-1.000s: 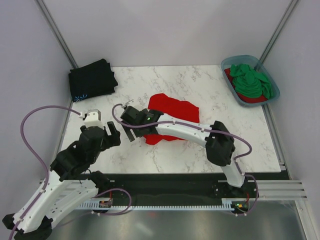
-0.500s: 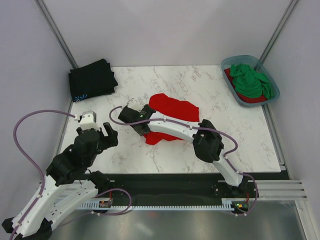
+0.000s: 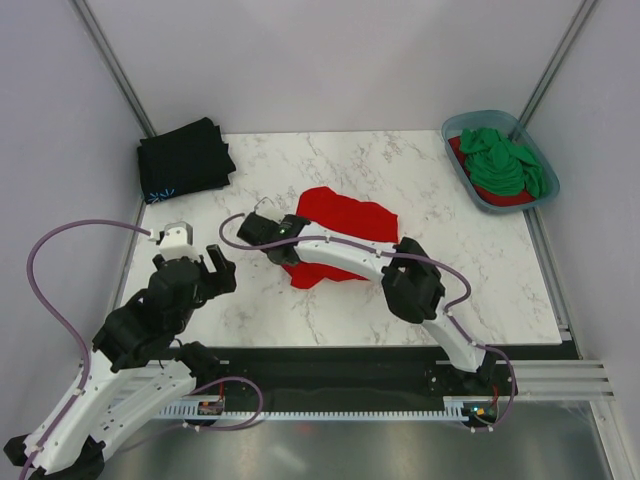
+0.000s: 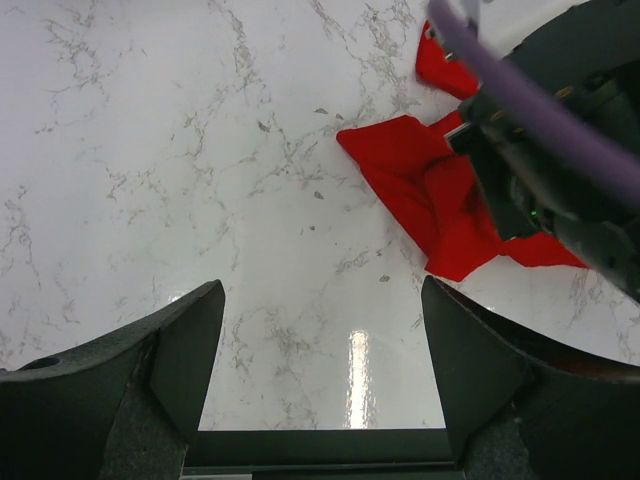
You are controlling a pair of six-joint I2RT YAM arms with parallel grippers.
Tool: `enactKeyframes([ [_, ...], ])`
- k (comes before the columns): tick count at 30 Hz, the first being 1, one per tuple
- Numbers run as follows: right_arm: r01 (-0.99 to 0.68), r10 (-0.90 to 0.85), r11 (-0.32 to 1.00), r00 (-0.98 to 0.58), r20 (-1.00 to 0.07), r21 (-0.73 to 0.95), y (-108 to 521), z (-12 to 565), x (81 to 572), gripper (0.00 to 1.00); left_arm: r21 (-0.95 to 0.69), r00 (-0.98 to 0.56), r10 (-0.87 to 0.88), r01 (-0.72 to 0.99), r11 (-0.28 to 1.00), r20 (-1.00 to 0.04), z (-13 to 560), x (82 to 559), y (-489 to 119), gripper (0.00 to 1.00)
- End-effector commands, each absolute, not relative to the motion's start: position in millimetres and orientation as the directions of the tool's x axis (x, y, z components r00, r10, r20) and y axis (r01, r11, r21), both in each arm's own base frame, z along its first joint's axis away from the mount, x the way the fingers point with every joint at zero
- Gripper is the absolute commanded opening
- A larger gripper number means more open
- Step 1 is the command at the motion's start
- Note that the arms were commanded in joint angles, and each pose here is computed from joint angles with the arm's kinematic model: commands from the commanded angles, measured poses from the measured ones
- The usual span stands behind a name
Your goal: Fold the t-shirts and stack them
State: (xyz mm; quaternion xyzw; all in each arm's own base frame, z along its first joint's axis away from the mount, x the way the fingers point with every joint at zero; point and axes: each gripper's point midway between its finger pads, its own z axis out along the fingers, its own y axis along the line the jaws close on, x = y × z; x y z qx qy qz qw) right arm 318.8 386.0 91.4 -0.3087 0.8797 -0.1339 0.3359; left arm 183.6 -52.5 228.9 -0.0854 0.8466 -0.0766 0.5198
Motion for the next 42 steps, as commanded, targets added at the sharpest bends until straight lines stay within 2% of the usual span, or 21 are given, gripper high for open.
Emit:
enactKeyframes([
  [1,-0.364,-0.492,0.868,-0.536,-0.686,-0.338,369,194,335,0.00,-0.240,-0.411,-0.264,-0.109,0.965,-0.872,233,187,-48,0.87],
  [5,-0.337,-0.405,0.905,-0.486,-0.774,-0.261,332,267,322,0.00,-0.245,-0.406,-0.269,-0.112,0.963,-0.873,234,187,-47,0.87],
  [6,-0.329,-0.357,0.919,-0.454,-0.817,-0.218,317,301,313,0.00,-0.246,-0.404,-0.270,-0.112,0.963,-0.874,235,186,-46,0.87],
  [12,-0.243,-0.213,0.963,-0.404,-0.890,-0.121,230,369,283,0.00,-0.267,-0.374,-0.297,-0.132,0.955,-0.879,240,183,-39,0.87],
  [15,-0.175,-0.151,0.981,-0.405,-0.902,-0.086,188,372,268,0.00,-0.274,-0.365,-0.304,-0.134,0.952,-0.880,241,182,-38,0.86],
  [18,-0.071,-0.087,0.995,-0.430,-0.898,-0.063,152,346,256,0.00,-0.259,-0.384,-0.289,-0.130,0.957,-0.877,238,184,-41,0.86],
  [19,-0.033,-0.091,0.996,-0.473,-0.876,-0.085,140,317,254,0.00,-0.253,-0.393,-0.282,-0.125,0.959,-0.875,236,184,-42,0.86],
  [20,0.018,0.007,1.000,-0.475,-0.880,-0.002,130,313,247,0.00,-0.238,-0.412,-0.268,-0.125,0.963,-0.871,233,187,-45,0.86],
  [22,0.096,0.061,0.995,-0.539,-0.840,0.011,113,268,238,0.01,-0.219,-0.449,-0.242,-0.103,0.970,-0.860,227,190,-53,0.86],
  [23,0.147,0.160,0.985,-0.535,-0.830,0.095,108,259,232,0.05,-0.192,-0.479,-0.217,-0.101,0.976,-0.850,221,194,-58,0.86],
  [24,0.167,0.198,0.978,-0.554,-0.809,0.125,106,245,228,0.18,-0.181,-0.504,-0.202,-0.090,0.979,-0.840,217,195,-62,0.87],
  [25,0.175,0.203,0.977,-0.614,-0.762,0.120,104,213,220,0.45,-0.172,-0.520,-0.192,-0.087,0.981,-0.833,214,196,-65,0.86],
  [26,0.184,0.227,0.973,-0.629,-0.743,0.141,103,203,216,0.95,-0.164,-0.537,-0.183,-0.084,0.983,-0.824,211,198,-68,0.87],
  [27,0.198,0.235,0.971,-0.659,-0.714,0.136,102,183,212,0.98,-0.132,-0.574,-0.153,-0.080,0.988,-0.804,201,201,-72,0.86],
  [30,0.169,0.218,0.976,-0.714,-0.666,0.138,110,166,207,0.98,-0.102,-0.617,-0.127,-0.075,0.992,-0.777,192,205,-79,0.86],
  [34,0.000,0.155,0.968,-0.788,-0.596,0.251,153,153,199,0.96,-0.100,-0.641,-0.123,-0.071,0.992,-0.757,184,208,-86,0.85],
  [35,-0.042,0.143,0.955,-0.803,-0.579,0.294,171,150,198,0.93,-0.098,-0.641,-0.121,-0.071,0.993,-0.758,184,208,-86,0.85],
  [42,-0.070,0.047,0.977,-0.849,-0.526,0.201,195,97,193,0.89,-0.127,-0.594,-0.157,-0.093,0.988,-0.789,194,206,-78,0.85],
])
